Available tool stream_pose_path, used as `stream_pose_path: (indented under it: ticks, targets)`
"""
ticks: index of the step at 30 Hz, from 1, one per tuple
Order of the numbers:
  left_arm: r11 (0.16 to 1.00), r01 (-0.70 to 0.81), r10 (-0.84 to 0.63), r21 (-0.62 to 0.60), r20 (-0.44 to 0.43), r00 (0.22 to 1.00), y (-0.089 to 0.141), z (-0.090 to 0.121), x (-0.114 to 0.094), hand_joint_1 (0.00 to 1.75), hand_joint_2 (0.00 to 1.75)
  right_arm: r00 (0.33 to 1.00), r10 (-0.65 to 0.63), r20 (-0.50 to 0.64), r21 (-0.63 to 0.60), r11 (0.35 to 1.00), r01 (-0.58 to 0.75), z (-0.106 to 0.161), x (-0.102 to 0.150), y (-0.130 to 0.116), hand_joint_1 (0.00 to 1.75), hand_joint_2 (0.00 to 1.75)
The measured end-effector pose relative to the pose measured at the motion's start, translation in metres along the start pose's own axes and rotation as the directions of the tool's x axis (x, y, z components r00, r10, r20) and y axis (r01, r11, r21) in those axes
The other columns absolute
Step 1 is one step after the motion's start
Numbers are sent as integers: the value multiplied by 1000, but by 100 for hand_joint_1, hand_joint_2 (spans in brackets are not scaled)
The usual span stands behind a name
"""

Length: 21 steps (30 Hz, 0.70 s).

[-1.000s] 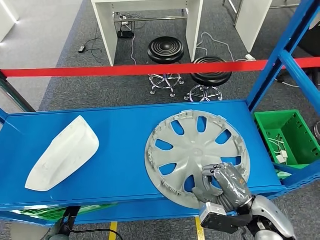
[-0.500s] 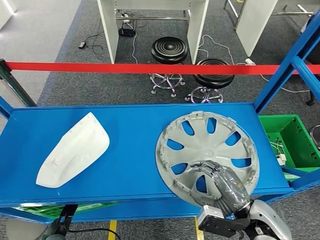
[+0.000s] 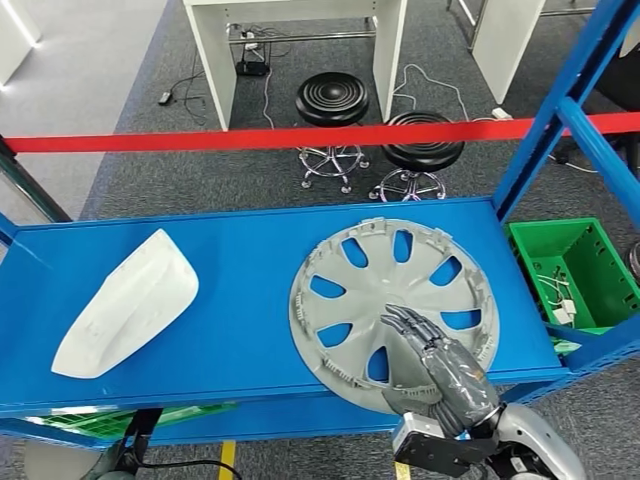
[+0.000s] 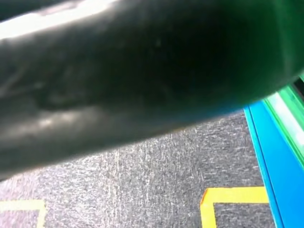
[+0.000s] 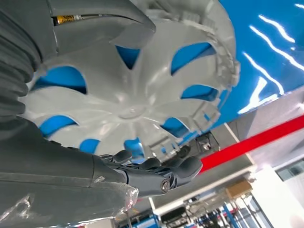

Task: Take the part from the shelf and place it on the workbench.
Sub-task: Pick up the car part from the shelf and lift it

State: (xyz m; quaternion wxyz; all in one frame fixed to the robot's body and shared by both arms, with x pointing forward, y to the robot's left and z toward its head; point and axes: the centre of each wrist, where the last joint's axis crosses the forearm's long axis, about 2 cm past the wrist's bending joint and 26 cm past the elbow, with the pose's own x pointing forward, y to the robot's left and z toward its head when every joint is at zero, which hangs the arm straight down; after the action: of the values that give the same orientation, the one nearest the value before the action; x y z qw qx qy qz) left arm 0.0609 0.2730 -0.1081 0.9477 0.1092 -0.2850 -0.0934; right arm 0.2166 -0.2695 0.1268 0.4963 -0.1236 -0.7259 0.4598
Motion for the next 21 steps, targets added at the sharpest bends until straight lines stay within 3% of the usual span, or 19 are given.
stream_pose_path:
  ticks: [21]
  targets:
    - [1000, 7, -7, -1, -12, 1000, 3, 1, -3, 0, 0, 992, 60, -109, 260, 965, -30, 18, -16, 7, 0, 175]
